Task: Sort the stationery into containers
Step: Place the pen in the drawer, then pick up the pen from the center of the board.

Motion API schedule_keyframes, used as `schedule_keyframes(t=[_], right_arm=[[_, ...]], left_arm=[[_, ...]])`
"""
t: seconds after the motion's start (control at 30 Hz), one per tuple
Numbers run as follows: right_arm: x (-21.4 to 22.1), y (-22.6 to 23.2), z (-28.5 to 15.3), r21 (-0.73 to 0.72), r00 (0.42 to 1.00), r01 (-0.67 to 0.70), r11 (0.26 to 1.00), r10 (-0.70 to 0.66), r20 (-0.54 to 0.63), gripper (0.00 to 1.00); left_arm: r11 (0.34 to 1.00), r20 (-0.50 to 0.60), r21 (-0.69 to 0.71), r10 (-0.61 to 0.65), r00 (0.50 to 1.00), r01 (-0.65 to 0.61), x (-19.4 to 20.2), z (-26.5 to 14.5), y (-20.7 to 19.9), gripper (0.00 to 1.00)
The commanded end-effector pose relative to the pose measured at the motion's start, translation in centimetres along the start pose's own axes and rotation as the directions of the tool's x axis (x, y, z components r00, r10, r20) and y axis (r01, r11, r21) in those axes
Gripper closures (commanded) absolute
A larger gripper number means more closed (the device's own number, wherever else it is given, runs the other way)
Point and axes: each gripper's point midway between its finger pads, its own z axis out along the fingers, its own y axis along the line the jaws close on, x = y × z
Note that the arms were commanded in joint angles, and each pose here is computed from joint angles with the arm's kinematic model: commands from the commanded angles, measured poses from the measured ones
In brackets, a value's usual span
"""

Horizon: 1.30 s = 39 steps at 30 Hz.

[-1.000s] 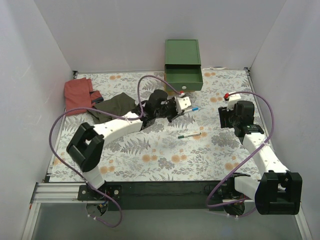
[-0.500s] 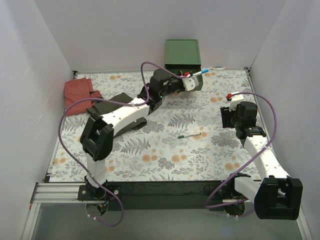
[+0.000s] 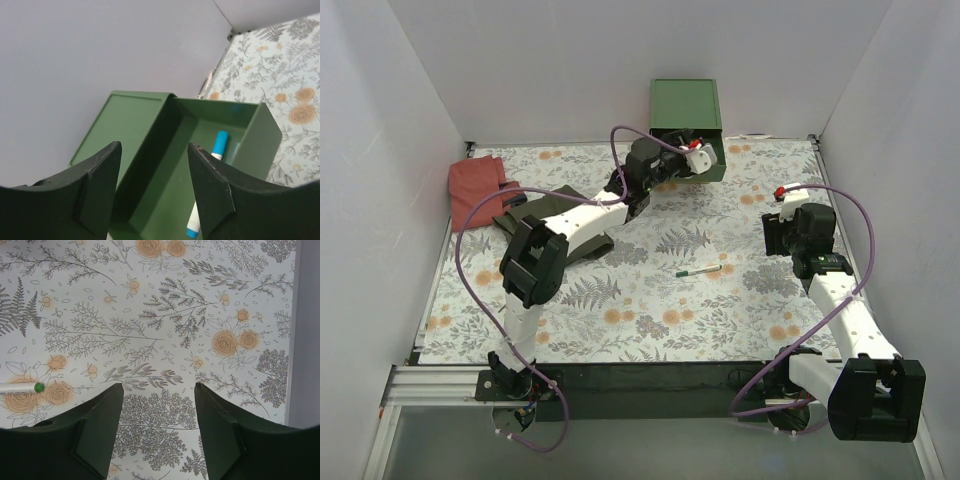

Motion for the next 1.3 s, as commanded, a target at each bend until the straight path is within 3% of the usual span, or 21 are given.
schedule_keyframes(t=[0.0,0.1,0.13,0.23,0.33,0.4,0.47,0.53,0.7,0.87,1.27], right_arm=[[-0.8,-0.1,0.2,0.0,0.999,-0.003,1.0,0.003,0.033,0.32],[-0.8,-0.2,0.3,0.0,0.999,-0.003,1.0,0.003,0.033,0.32],[-0.8,-0.2,0.3,0.003,1.0,0.003,1.0,-0.003,0.031,0.32],[-0.7,-0.2,0.4,0.004,1.0,0.005,1.0,-0.005,0.026,0.32],[-0.6,-0.2,0.5,0.0,1.0,0.006,1.0,-0.006,0.029,0.31],[-0.3,-0.1,0.6,-0.001,1.0,0.006,1.0,-0.006,0.024,0.31],[0.3,0.1,0.7,-0.004,1.0,0.005,1.0,-0.005,0.014,0.31],[0.3,0.1,0.7,-0.005,1.0,0.006,1.0,-0.006,0.016,0.31],[-0.1,-0.1,0.5,-0.003,1.0,0.016,1.0,-0.016,0.017,0.31],[-0.1,-0.3,0.3,0.006,1.0,0.023,1.0,-0.024,0.013,0.31],[0.6,0.0,0.1,-0.001,1.0,0.021,1.0,-0.021,0.004,0.31]], left_arm=[[0.979,0.126,-0.199,0.062,0.99,-0.036,-7.2,-3.0,6.6,0.44],[0.974,0.169,-0.224,0.058,0.984,-0.019,-8.9,-5.8,6.8,0.44],[0.971,0.216,-0.238,0.033,0.976,0.02,-11.7,-8.2,8.3,0.44],[0.988,0.135,0.031,-0.153,0.979,0.15,-11.1,-12.7,2.8,0.44],[0.9,0.019,0.303,-0.334,0.942,0.313,-9.1,-17.2,-5.2,0.47],[0.798,-0.095,0.447,-0.408,0.908,0.405,-8.2,-20.5,-9.6,0.49],[0.723,-0.246,0.446,-0.467,0.849,0.527,-4.9,-22.0,-13.2,0.48],[0.665,-0.346,0.481,-0.455,0.82,0.572,-2.6,-22.9,-16.0,0.52],[0.553,-0.465,0.506,-0.471,0.75,0.662,0.0,-22.6,-20.9,0.55],[0.601,-0.422,0.496,-0.464,0.779,0.627,0.9,-19.5,-21.5,0.57],[0.601,-0.424,0.522,-0.432,0.796,0.605,2.0,-15.5,-25.1,0.59]])
